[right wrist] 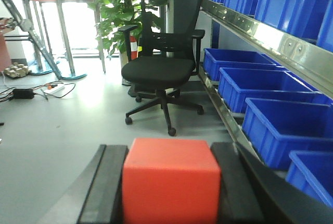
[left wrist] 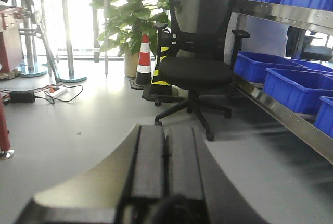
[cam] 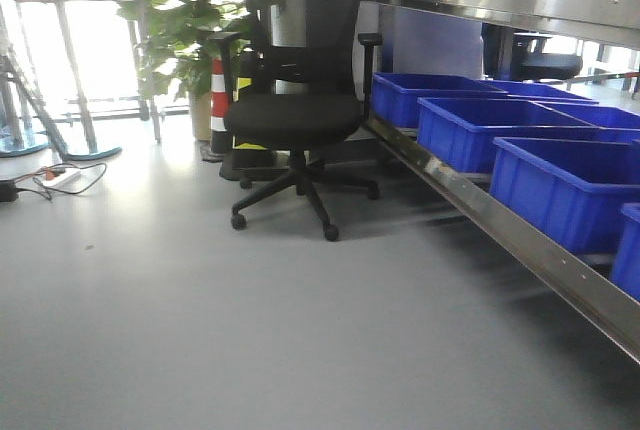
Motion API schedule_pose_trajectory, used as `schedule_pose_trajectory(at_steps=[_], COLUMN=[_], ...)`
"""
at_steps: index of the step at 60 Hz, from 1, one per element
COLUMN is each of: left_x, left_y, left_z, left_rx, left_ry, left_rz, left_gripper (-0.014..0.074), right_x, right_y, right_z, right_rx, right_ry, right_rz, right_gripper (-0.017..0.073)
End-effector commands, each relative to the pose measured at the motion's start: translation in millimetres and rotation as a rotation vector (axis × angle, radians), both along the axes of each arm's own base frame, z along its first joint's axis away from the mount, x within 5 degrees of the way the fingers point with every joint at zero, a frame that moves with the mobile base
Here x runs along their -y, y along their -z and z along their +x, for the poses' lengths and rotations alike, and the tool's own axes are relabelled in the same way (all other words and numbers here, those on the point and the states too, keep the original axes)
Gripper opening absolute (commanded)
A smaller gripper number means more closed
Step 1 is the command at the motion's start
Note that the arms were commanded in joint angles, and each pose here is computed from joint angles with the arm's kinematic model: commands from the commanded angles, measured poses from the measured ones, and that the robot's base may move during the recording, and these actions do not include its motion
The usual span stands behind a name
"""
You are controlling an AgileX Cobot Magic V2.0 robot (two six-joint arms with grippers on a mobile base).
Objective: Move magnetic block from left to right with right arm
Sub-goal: 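Drive the base past the chairs to the second table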
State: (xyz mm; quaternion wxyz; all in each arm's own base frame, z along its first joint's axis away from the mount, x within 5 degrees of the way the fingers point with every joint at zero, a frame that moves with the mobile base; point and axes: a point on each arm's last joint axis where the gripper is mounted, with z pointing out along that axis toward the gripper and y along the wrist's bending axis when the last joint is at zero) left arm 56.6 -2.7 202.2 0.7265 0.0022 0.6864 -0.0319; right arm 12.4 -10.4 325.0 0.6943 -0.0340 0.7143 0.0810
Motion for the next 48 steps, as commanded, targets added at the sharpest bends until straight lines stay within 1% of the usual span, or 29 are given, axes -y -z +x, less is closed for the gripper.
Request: schedule_pose_trajectory(at_steps=[1,48], left_x=[-0.3,-0.3], left_y=[-6.5,-6.3], left_z=[-1.7,-1.4], left_rx=[0.1,0.096], left_ry=[-0.003,-0.003], left_rz=[-0.011,-0.011], left_gripper=[-0.0116,-0.0116], right_x=[-0.3,-0.4], right_y=[-15.9,-15.8], right_z=[-1.1,-0.9], right_rx=[0.103,0.102], right_ry=[-0.006,-0.007], right_rz=[-0.012,-0.012], right_gripper=[0.0171,0.0171])
